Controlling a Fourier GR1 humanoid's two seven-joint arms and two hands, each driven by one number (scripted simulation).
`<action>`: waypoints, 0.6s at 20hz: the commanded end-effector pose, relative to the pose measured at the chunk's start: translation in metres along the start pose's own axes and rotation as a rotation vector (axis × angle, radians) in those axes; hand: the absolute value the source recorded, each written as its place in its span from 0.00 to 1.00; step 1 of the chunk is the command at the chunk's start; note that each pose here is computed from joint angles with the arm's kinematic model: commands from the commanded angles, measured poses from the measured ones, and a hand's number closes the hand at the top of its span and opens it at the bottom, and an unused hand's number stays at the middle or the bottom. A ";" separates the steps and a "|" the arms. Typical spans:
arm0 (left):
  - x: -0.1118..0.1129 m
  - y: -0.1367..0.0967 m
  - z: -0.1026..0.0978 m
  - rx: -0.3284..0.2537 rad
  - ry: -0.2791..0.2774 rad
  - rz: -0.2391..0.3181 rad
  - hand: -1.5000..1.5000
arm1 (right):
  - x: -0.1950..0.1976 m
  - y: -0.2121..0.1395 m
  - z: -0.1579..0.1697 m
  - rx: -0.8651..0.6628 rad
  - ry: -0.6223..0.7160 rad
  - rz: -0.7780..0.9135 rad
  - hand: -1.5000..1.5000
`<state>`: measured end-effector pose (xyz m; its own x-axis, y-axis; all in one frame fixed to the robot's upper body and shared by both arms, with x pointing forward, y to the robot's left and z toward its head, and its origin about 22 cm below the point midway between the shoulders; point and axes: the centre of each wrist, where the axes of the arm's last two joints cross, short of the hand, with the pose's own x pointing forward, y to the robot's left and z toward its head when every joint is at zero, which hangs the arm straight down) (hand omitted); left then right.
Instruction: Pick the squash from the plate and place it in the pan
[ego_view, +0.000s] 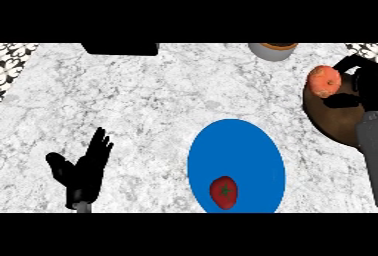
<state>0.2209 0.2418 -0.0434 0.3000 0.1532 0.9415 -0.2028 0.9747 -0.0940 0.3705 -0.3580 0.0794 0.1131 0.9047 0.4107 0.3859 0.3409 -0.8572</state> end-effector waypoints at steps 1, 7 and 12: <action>-0.008 -0.001 -0.005 0.003 0.006 -0.006 0.50 | -0.021 0.010 -0.018 -0.008 0.012 -0.029 1.00; 0.009 -0.005 -0.002 -0.028 -0.015 -0.003 0.50 | -0.056 -0.002 -0.022 0.141 0.144 0.159 0.00; 0.007 -0.005 -0.008 -0.040 -0.007 -0.016 0.50 | -0.067 0.006 -0.015 0.153 0.130 0.099 0.00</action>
<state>0.2291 0.2325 -0.0394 0.2854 0.1416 0.9479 -0.1605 0.9821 -0.0984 0.3822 -0.4132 0.0574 0.2628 0.8990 0.3502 0.2448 0.2890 -0.9255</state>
